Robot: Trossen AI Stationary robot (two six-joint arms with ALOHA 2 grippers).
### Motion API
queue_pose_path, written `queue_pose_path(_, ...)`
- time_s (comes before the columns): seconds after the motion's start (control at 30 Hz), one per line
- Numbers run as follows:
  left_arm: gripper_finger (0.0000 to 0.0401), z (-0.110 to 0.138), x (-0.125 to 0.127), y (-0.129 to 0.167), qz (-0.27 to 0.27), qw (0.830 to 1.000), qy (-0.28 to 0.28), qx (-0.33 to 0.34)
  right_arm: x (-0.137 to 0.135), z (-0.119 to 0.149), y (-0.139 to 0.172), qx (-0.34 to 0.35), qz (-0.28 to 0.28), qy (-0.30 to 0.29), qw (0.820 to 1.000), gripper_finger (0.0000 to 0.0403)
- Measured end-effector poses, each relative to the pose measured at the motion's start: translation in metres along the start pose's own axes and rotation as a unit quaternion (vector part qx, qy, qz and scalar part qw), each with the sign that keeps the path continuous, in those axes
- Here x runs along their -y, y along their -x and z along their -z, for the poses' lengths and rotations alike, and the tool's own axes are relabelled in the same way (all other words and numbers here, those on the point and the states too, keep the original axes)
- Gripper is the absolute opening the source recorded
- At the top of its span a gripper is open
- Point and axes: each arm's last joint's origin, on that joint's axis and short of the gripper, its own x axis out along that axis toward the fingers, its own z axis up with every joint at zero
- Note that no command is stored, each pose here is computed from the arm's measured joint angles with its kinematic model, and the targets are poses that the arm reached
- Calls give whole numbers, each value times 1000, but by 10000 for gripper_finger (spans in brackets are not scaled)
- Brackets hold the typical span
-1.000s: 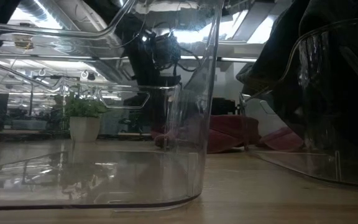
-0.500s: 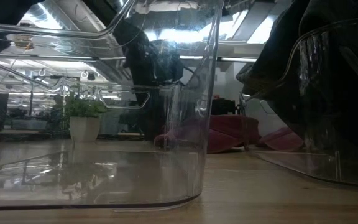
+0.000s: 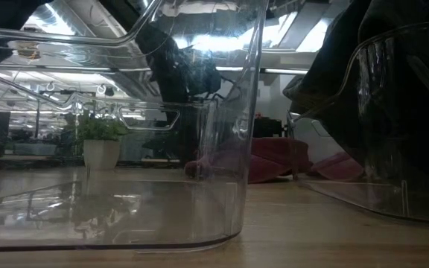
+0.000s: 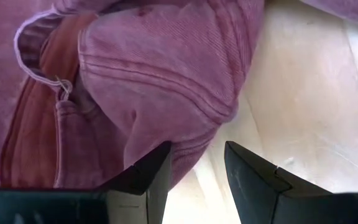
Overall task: Pick & Place hat
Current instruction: Put the top pink cap into the left transparent bin
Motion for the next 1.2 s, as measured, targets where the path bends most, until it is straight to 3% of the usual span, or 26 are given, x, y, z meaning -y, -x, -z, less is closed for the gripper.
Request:
queue_pose_path(0.3, 127, 0, 5, -11, 14, 1000, -6, -16, 0, 0, 0, 0, 0, 0, 1000, 113)
queue_pose_path(0.6, 10, 0, 10, -13, 25, 999, 22, -24, 0, 0, 0, 0, 0, 0, 1000, 113)
queue_pose_path(0.9, 5, 1, 8, 1, 20, 998, 56, -20, 0, 0, 0, 0, 0, 1, 1000, 113)
queue_pose_path(1.2, 4, 6, -16, 56, -30, 992, 117, 41, 0, 0, 0, 0, 0, 1, 1000, 113)
